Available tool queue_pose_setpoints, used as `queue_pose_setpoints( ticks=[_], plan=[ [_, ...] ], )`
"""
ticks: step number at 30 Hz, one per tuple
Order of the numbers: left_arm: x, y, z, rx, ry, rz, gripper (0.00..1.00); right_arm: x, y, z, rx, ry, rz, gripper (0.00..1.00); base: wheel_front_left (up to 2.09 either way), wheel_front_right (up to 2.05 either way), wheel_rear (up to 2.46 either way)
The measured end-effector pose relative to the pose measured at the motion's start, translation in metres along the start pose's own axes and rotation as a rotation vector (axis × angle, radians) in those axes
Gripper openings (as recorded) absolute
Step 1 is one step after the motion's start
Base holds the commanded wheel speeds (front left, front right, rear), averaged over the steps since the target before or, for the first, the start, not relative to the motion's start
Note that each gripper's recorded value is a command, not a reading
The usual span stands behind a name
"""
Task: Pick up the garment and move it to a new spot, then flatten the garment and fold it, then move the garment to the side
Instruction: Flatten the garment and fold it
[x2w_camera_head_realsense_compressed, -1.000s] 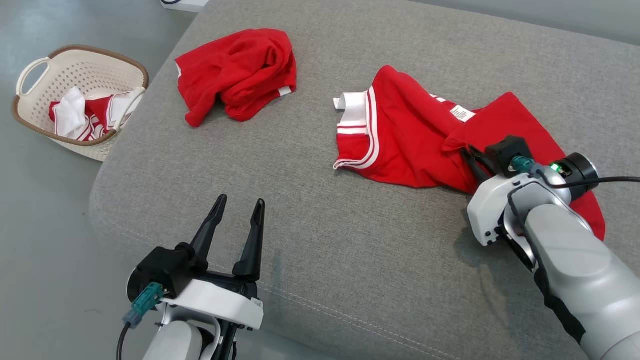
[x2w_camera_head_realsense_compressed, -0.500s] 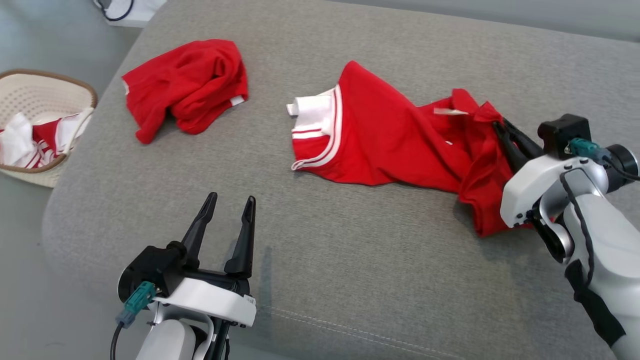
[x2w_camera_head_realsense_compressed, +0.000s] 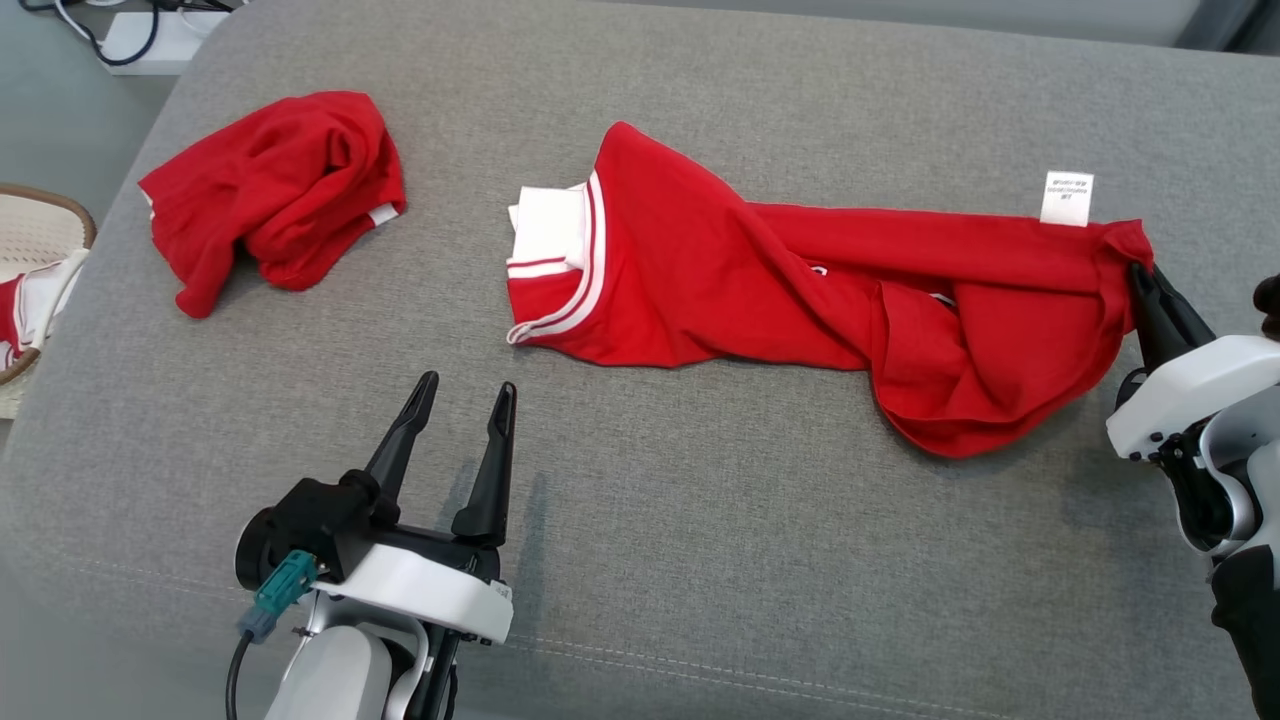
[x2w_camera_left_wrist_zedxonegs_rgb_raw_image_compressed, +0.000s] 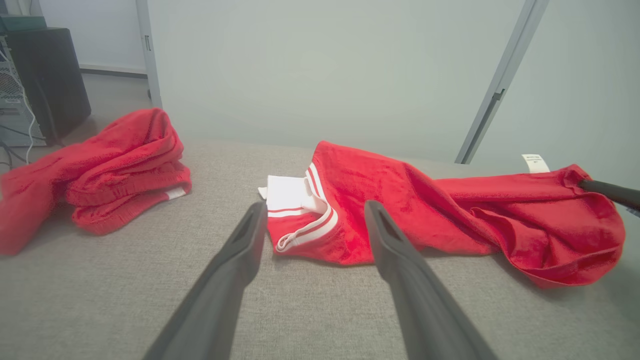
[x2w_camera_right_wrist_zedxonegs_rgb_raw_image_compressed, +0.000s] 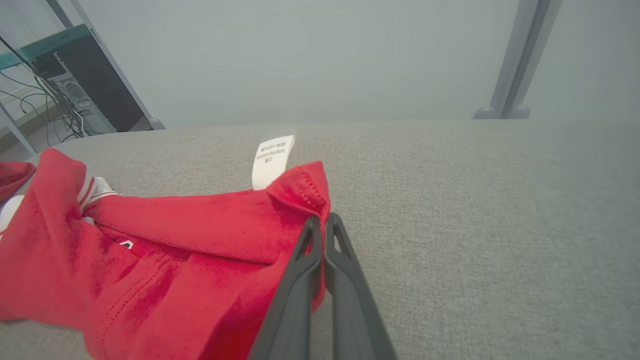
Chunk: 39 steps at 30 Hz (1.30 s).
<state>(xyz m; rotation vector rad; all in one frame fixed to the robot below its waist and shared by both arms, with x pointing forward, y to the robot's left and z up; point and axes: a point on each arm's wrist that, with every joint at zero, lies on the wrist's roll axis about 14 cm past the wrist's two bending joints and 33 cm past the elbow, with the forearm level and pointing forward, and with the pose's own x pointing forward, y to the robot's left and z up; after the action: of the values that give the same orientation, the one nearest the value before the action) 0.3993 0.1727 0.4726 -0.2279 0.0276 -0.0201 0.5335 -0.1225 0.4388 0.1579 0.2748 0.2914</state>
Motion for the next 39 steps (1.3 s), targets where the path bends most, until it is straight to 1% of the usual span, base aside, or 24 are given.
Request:
queue_pose_setpoints(
  ticks=[2,5,6,7,13,19,23,26,28,30,34,39],
  plan=[
    [0.003,-0.003,-0.003,0.004,0.007,-0.011,1.0,-0.001,-0.007,-0.001,0.045,-0.006,-0.022,0.0,0.0,0.0,0.0],
    [0.006,-0.004,-0.008,0.004,0.022,-0.018,1.0,-0.001,-0.019,-0.007,0.065,-0.003,-0.058,0.01,0.0,0.0,0.0],
    [0.008,-0.005,-0.008,0.004,0.022,-0.023,1.0,-0.001,-0.024,-0.009,0.07,0.004,-0.072,0.38,0.0,0.0,0.0],
    [0.01,-0.006,-0.008,0.006,0.02,-0.026,1.0,-0.001,-0.028,-0.01,0.073,0.003,-0.085,1.0,0.0,0.0,0.0],
    [0.014,-0.009,-0.011,0.012,0.027,-0.039,1.0,0.0,-0.043,0.009,0.084,-0.077,-0.13,1.0,0.0,0.0,0.0],
    [0.016,-0.012,-0.008,0.013,0.018,-0.049,1.0,-0.01,-0.051,0.024,0.075,-0.129,-0.15,1.0,0.0,0.0,0.0],
    [0.016,-0.014,-0.004,0.02,0.008,-0.056,1.0,-0.026,-0.054,0.024,0.054,-0.15,-0.155,1.0,0.0,0.0,0.0],
    [0.017,-0.016,-0.001,0.023,-0.001,-0.061,1.0,-0.041,-0.054,0.03,0.036,-0.193,-0.159,1.0,0.0,0.0,0.0],
    [0.017,-0.018,0.001,0.025,-0.007,-0.066,1.0,-0.052,-0.049,0.033,0.023,-0.222,-0.154,1.0,0.0,0.0,0.0],
    [0.017,-0.017,0.004,0.036,-0.013,-0.066,1.0,-0.069,-0.037,0.028,0.007,-0.243,-0.145,1.0,0.0,0.0,0.0],
    [0.013,-0.013,0.005,0.046,-0.013,-0.057,1.0,-0.091,-0.016,0.016,-0.013,-0.251,-0.128,1.0,0.0,0.0,0.0],
    [0.008,-0.012,0.01,0.049,-0.023,-0.052,1.0,-0.117,0.006,0.01,-0.044,-0.268,-0.11,1.0,0.0,0.0,0.0]
  ],
)
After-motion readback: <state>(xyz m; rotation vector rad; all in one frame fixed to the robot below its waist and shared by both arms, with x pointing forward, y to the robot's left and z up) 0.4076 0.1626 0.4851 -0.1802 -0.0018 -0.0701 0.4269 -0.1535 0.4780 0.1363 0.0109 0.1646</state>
